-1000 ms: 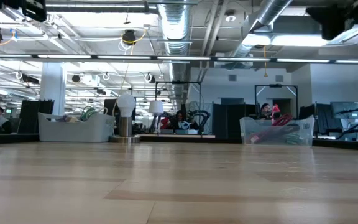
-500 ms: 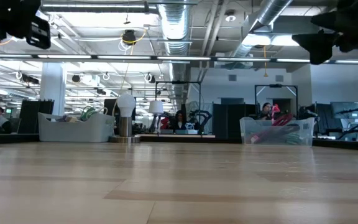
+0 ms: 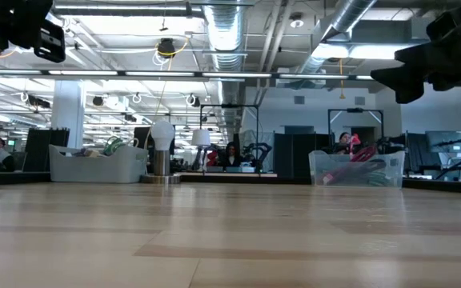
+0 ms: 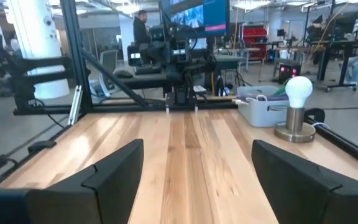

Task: Pick & Place USB Port
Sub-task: Return to Home Position

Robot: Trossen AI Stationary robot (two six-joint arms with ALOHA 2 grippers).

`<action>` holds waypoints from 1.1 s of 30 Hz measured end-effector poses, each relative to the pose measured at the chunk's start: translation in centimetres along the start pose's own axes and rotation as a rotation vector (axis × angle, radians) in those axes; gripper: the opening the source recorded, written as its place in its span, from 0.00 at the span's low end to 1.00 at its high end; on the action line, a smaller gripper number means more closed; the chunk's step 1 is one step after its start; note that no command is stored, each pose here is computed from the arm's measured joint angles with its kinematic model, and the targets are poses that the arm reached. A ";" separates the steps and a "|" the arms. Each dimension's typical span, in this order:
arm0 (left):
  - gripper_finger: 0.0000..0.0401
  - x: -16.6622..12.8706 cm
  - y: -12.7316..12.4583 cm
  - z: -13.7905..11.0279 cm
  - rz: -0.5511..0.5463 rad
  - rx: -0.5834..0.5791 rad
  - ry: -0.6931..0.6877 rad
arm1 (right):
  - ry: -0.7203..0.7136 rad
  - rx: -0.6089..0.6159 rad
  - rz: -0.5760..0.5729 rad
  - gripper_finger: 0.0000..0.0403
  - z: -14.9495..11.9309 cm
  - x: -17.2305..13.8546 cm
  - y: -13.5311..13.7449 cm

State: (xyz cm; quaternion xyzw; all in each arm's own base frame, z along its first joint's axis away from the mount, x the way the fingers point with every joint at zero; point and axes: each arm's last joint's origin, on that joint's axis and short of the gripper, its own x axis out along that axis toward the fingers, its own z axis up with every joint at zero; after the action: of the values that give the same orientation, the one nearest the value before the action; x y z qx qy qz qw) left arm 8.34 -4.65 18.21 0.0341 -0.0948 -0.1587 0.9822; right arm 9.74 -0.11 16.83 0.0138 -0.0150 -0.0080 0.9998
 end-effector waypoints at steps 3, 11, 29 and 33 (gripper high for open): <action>0.25 0.0 0.0 0.0 0.000 0.000 0.001 | 0.008 0.000 -0.003 0.72 -0.1 0.0 0.0; 0.25 0.0 0.0 0.0 0.010 0.000 0.003 | 0.010 -0.027 -0.018 0.72 -0.1 0.0 0.0; 0.25 0.0 0.1 -0.2 0.032 -0.021 0.027 | 0.014 -0.012 -0.018 0.72 -0.2 0.0 -0.1; 0.25 0.0 0.2 -0.3 0.086 -0.019 0.036 | 0.015 -0.003 -0.018 0.72 -0.2 0.0 -0.1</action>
State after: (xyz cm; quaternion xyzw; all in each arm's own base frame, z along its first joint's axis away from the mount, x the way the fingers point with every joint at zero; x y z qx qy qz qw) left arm 8.45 -4.43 17.98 0.0236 -0.0769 -0.1167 0.9899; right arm 9.78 -0.16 16.65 0.0124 -0.0076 -0.0171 0.9997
